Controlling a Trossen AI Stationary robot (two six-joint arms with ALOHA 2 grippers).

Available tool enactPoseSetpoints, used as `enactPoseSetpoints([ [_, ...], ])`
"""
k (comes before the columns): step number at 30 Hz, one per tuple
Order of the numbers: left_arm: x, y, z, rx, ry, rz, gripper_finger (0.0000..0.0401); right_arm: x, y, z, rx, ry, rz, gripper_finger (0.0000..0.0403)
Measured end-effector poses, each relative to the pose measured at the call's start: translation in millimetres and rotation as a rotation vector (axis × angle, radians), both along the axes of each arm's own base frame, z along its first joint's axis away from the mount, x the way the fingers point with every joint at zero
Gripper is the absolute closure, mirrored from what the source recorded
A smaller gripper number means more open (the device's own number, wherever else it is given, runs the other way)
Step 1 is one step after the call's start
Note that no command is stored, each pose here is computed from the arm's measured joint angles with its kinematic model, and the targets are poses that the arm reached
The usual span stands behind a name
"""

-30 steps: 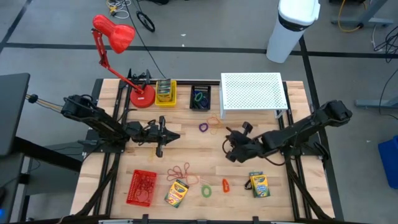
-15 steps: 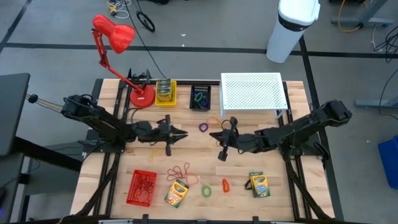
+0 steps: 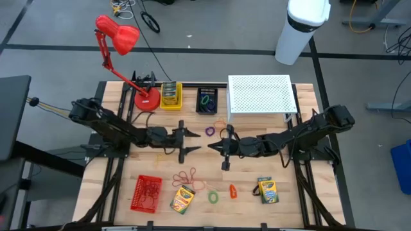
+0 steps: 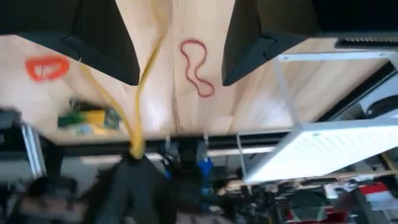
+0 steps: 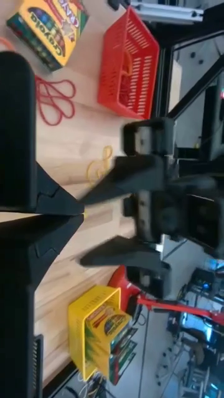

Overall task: Pick & Place Office Desk Supplies
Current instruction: Put the yellow rubber band into the red bin

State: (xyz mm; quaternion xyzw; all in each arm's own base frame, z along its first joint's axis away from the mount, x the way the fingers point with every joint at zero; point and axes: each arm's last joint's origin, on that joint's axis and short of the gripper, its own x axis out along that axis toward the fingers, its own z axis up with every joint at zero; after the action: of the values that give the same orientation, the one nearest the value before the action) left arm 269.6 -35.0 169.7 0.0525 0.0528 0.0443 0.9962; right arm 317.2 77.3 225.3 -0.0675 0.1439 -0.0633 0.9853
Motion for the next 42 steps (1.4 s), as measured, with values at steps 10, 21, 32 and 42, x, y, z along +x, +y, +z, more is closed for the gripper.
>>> enactPoseSetpoints([
  [10,23,-16,-7,0.106,-0.026,-0.063,0.0204,0,1,0,0.005,-0.001,0.019,0.0397],
  [21,16,-16,-5,0.116,0.003,-0.066,0.0393,0,1,-1,0.001,0.011,0.017,0.0388],
  [32,5,-24,2,0.149,0.097,-0.008,0.0395,-5,10,2,-0.042,-0.023,-0.117,0.0281],
  [42,-26,-44,21,0.111,0.217,-0.088,0.0394,-25,46,-1,-0.160,0.014,-0.176,0.0248],
])
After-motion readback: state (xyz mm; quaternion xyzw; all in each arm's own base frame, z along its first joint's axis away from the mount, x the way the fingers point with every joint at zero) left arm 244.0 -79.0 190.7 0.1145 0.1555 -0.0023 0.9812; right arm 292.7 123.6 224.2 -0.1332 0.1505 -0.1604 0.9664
